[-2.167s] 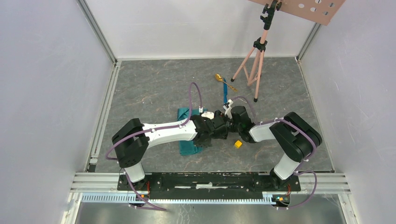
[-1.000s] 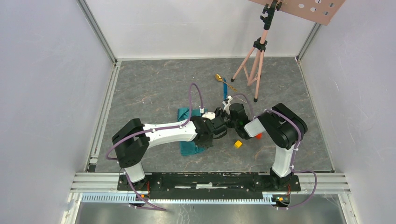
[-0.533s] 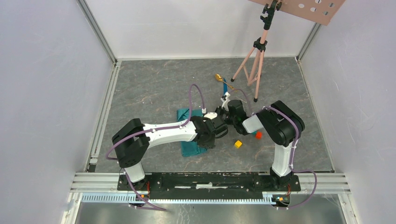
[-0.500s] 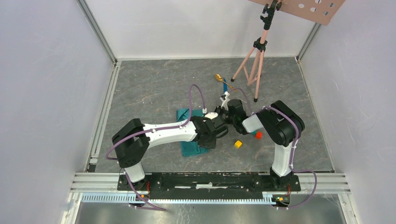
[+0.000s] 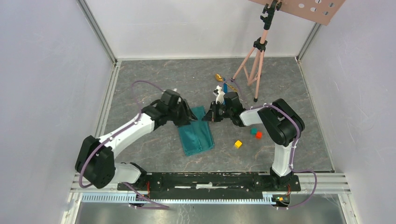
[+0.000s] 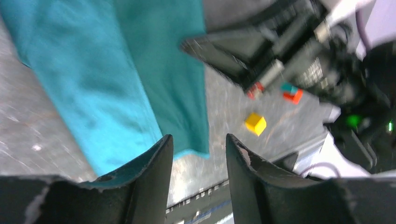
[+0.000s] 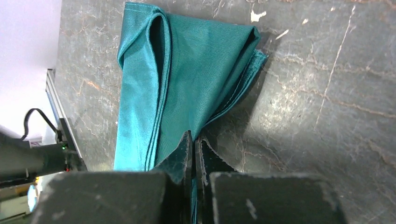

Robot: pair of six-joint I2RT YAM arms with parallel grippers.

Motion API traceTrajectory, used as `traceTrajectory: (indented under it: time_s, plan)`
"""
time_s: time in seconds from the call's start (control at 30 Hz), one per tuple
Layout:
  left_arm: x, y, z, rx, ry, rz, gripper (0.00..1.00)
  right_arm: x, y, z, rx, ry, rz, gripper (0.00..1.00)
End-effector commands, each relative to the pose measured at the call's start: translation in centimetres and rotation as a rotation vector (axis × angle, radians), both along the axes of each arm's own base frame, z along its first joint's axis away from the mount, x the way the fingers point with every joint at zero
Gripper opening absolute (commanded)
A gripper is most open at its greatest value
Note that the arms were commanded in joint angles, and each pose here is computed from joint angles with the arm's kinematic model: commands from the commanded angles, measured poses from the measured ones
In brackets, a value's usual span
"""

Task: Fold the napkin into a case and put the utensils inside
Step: Pick up the 2/3-rectangle-folded napkin at the center of the board, then fold the 2/3-rectangle-folded napkin at the center of the board.

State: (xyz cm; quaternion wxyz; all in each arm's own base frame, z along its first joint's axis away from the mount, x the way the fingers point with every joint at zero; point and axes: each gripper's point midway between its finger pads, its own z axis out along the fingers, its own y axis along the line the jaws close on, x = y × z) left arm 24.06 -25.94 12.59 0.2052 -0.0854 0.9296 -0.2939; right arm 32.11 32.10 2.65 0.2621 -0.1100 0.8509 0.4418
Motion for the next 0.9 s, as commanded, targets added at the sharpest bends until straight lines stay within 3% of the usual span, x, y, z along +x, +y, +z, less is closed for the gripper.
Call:
traceTrajectory:
  time_s: [0.0, 0.2, 0.33, 0.53, 0.87]
  plan:
    - [3.2, 1.3, -0.4, -0.139, 0.017, 0.032, 0.48, 1.4, 0.2, 0.7, -0.047, -0.076, 0.042, 0.0]
    - [7.2, 2.5, -4.9, -0.153, 0.08, 0.155, 0.29, 2.4, 0.1, 1.0, -0.152, -0.12, 0.046, 0.0]
    - [8.4, 2.7, -7.5, -0.126, 0.101, 0.195, 0.22, 3.0, -0.3, 1.3, -0.232, -0.145, 0.032, 0.0]
    - [7.7, 3.3, -11.1, -0.088, 0.163, 0.233, 0.2, 3.2, 0.5, 2.1, -0.313, -0.178, 0.03, 0.0]
    - [6.6, 4.0, -13.3, -0.073, 0.186, 0.238, 0.16, 2.7, 2.2, 5.4, -0.401, -0.206, -0.048, 0.0]
